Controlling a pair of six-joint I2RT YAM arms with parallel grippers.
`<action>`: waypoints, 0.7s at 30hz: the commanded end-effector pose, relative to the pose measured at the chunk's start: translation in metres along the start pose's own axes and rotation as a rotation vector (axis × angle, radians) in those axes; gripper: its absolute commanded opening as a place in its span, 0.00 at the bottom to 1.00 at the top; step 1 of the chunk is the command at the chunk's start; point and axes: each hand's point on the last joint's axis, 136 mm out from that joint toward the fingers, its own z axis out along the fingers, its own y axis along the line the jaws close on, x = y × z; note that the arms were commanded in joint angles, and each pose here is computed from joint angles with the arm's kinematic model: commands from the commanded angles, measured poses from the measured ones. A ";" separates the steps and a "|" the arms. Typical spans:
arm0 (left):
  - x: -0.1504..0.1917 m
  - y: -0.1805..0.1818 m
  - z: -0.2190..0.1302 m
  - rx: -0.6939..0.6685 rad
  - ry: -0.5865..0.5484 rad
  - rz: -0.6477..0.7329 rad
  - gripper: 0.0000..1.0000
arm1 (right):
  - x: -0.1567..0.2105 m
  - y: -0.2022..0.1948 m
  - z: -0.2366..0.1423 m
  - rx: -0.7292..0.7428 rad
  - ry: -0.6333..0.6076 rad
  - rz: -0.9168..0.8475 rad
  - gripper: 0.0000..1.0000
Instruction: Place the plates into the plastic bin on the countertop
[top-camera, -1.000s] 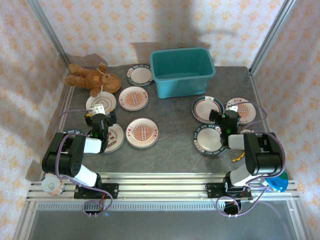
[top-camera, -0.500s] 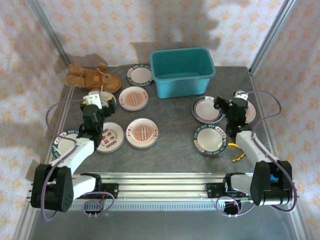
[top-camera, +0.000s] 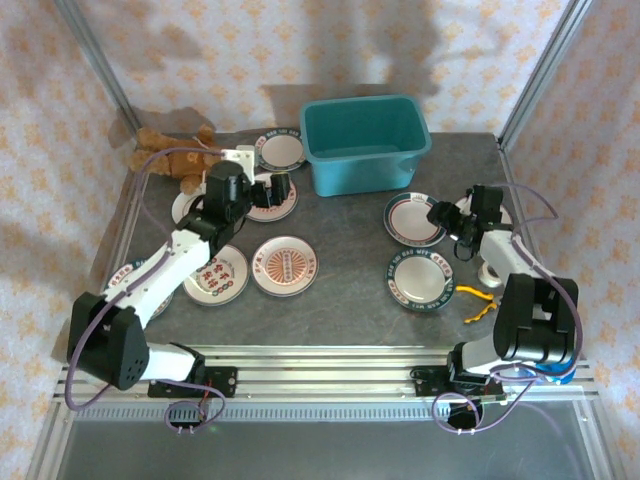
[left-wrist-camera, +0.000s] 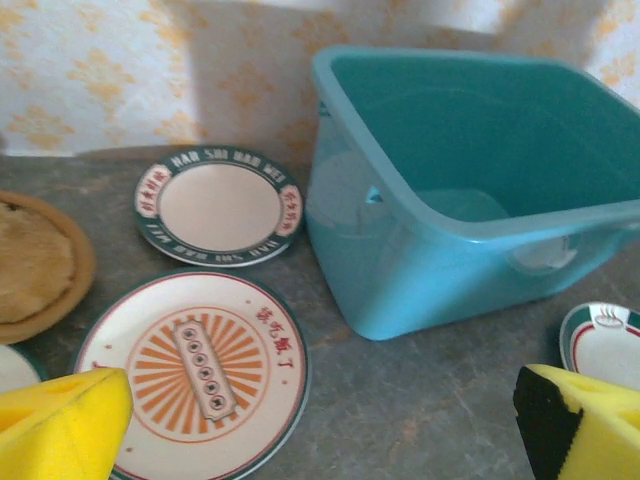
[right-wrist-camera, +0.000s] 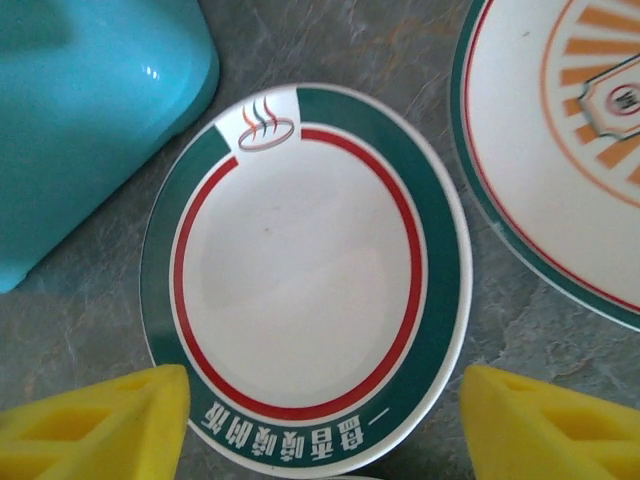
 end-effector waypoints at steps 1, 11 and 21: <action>0.000 -0.017 0.003 0.049 0.066 -0.014 0.99 | 0.003 0.005 -0.001 -0.043 0.056 0.022 0.70; -0.034 -0.037 0.042 0.048 0.112 -0.077 0.99 | -0.022 0.062 -0.004 -0.075 0.054 -0.027 0.66; -0.058 -0.036 0.093 -0.010 0.180 -0.204 0.99 | -0.050 0.162 0.009 -0.033 0.030 0.053 0.70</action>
